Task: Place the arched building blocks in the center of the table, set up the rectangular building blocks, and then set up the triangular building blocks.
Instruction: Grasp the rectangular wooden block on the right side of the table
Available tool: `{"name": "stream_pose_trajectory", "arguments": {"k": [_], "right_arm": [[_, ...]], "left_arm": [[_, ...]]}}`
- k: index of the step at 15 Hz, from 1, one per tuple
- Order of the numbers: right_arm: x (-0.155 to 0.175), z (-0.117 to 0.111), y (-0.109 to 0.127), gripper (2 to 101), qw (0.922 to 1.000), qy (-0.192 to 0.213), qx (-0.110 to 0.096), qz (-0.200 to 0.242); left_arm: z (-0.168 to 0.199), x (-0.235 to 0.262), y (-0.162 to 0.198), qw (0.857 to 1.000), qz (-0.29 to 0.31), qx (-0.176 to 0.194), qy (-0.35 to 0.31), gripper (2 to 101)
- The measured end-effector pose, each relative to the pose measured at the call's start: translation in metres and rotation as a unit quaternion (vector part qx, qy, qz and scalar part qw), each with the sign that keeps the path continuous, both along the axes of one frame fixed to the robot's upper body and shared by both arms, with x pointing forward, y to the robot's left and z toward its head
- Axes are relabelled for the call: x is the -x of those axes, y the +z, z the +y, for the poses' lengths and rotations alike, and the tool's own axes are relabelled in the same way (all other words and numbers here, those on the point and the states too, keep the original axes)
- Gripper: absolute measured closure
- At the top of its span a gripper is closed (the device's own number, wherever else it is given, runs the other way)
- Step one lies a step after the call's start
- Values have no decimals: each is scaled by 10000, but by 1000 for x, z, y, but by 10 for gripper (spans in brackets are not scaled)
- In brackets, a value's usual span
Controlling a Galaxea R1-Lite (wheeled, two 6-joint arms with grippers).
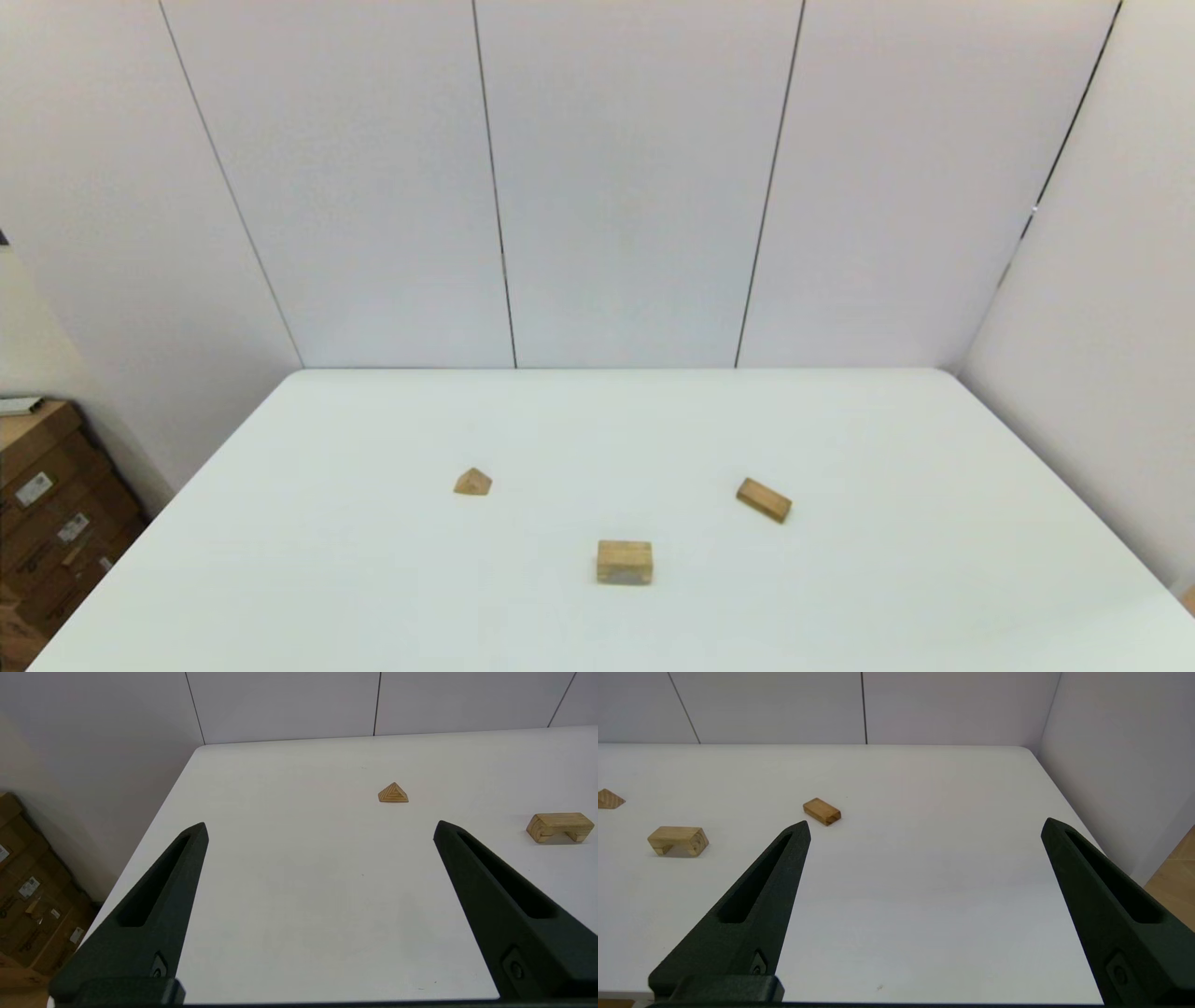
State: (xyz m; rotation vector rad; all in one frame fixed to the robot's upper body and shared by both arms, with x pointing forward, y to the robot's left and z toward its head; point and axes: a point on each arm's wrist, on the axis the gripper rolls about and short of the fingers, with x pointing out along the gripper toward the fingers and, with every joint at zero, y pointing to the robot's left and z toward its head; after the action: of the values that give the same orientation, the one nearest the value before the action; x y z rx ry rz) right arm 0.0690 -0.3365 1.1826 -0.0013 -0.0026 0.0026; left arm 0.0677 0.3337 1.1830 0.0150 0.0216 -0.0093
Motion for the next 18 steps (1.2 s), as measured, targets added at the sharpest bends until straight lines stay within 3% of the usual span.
{"name": "stream_pose_trajectory", "arguments": {"k": [12, 18], "right_arm": [[0, 0, 0, 43, 10000, 0, -16, 0], [2, 0, -1, 43, 9998, -6, 39, 203]], "left_arm": [[0, 0, 0, 10000, 0, -4, 0, 54], [0, 0, 0, 10000, -2, 0, 0, 54]]}}
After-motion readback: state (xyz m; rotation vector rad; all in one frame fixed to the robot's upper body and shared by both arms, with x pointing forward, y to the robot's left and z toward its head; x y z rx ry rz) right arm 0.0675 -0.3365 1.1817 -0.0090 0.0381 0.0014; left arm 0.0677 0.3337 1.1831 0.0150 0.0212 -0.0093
